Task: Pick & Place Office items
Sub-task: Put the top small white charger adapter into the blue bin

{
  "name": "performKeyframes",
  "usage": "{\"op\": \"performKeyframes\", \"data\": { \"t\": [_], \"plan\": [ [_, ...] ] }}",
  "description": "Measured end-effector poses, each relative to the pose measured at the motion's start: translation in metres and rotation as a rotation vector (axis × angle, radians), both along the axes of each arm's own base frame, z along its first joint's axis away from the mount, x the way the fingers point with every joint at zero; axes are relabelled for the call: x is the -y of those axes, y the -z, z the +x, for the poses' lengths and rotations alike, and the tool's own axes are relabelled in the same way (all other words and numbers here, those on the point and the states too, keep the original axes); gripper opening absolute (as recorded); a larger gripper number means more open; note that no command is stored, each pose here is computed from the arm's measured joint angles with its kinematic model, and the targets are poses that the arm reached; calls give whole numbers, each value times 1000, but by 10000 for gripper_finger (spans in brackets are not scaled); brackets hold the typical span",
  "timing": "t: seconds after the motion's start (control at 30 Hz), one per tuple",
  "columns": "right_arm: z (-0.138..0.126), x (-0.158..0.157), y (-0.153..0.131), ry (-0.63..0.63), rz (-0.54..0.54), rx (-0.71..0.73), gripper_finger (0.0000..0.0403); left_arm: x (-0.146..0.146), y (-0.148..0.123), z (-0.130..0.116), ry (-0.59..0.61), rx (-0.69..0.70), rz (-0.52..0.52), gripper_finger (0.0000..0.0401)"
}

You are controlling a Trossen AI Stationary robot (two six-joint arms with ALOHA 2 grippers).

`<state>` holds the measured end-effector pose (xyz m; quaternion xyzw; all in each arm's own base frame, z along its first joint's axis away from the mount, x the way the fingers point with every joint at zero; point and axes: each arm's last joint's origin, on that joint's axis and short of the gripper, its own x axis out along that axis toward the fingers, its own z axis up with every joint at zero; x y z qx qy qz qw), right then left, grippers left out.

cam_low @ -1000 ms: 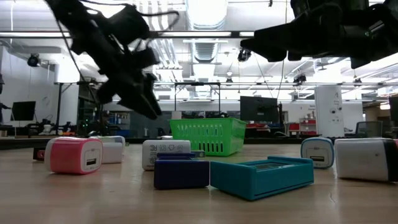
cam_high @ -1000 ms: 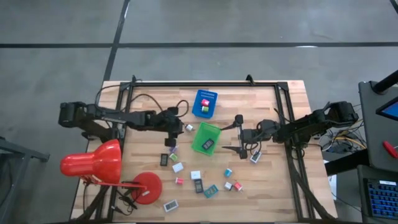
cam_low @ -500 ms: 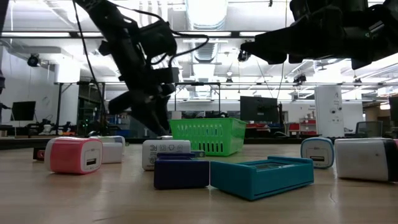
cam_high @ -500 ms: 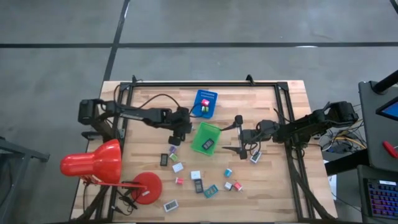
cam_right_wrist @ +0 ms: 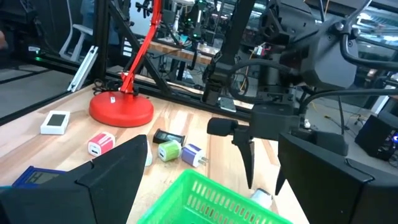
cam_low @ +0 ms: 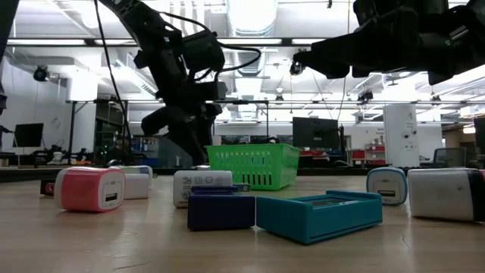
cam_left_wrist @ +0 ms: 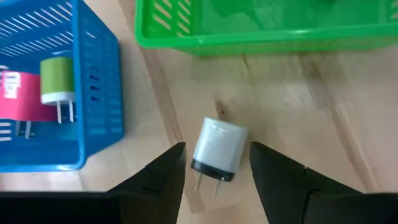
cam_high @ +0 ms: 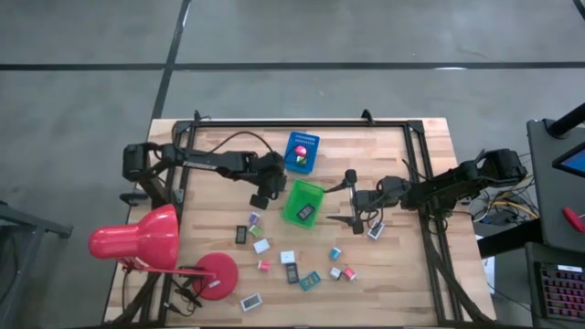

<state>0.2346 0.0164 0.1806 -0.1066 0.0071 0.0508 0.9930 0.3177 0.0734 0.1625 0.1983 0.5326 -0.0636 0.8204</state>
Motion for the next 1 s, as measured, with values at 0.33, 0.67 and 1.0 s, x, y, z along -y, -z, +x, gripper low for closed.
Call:
{"op": "performKeyframes", "data": {
  "t": [0.33,0.67,1.0],
  "plan": [
    [0,0,0,0,2,0,352,-3,2,0,7,8,-38,182],
    [0,0,0,1,5,3,352,-7,19,14,12,-47,-47,182],
    [0,0,0,1,12,1,344,-11,30,13,-7,-97,-64,181]
  ]
}}
